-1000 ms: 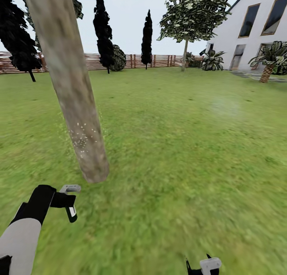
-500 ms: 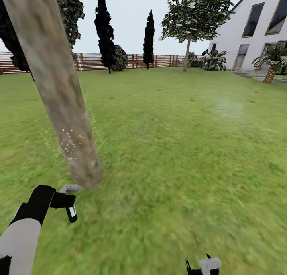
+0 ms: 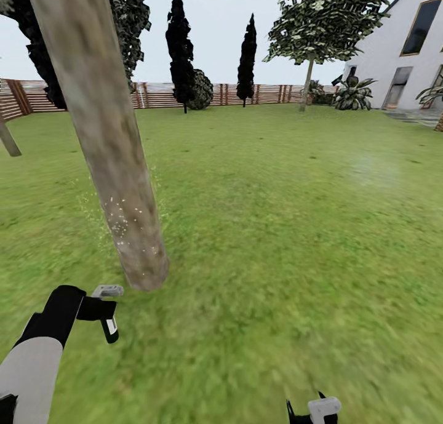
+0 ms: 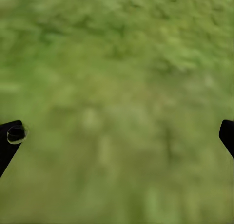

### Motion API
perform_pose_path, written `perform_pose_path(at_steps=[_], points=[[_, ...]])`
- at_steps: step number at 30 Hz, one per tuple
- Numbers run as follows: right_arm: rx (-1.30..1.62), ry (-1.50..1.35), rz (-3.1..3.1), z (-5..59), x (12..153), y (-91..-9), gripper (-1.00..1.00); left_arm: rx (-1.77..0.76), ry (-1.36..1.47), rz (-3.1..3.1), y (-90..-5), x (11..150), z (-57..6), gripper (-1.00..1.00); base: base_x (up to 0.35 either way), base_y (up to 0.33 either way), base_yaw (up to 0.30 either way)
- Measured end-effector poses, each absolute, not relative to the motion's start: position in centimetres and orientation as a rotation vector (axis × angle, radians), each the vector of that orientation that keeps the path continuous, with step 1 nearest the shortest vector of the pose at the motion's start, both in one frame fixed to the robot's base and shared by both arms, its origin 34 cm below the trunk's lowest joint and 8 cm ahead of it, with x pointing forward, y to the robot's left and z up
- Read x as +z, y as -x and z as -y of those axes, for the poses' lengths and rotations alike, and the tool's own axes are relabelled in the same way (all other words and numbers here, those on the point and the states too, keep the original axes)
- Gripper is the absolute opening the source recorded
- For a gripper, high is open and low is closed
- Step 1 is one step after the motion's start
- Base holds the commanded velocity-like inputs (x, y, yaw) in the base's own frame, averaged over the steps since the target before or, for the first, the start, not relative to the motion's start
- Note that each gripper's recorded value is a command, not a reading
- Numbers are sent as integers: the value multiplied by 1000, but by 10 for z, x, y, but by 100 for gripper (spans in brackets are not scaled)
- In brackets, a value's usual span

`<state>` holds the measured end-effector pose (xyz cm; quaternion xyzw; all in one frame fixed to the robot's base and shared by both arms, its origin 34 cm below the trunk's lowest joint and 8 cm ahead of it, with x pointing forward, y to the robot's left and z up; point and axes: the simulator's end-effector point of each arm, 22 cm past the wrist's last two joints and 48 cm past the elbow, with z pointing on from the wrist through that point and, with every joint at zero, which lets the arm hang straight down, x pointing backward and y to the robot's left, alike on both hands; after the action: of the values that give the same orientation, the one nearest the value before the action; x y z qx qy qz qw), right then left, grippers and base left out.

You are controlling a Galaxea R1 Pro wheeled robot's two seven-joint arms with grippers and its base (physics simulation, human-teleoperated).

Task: In the garden, pick up the pesticide atomizer on the floor and spray pesticide onto both trees until each tree trunk is fully covered.

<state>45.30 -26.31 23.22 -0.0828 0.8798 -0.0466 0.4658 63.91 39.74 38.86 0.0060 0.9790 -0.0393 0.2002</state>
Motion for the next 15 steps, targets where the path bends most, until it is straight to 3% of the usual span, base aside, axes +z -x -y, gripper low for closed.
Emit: perform_pose_path(at_steps=[7, 15], points=[[-114, 203, -2160, 263, 232, -453, 100, -112, -14, -2736, -639, 389, -397, -100, 244, -160, 13], [-114, 203, -2160, 263, 232, -453, 100, -111, -17, -2736, -639, 388, -397, -100, 248, -164, 209]])
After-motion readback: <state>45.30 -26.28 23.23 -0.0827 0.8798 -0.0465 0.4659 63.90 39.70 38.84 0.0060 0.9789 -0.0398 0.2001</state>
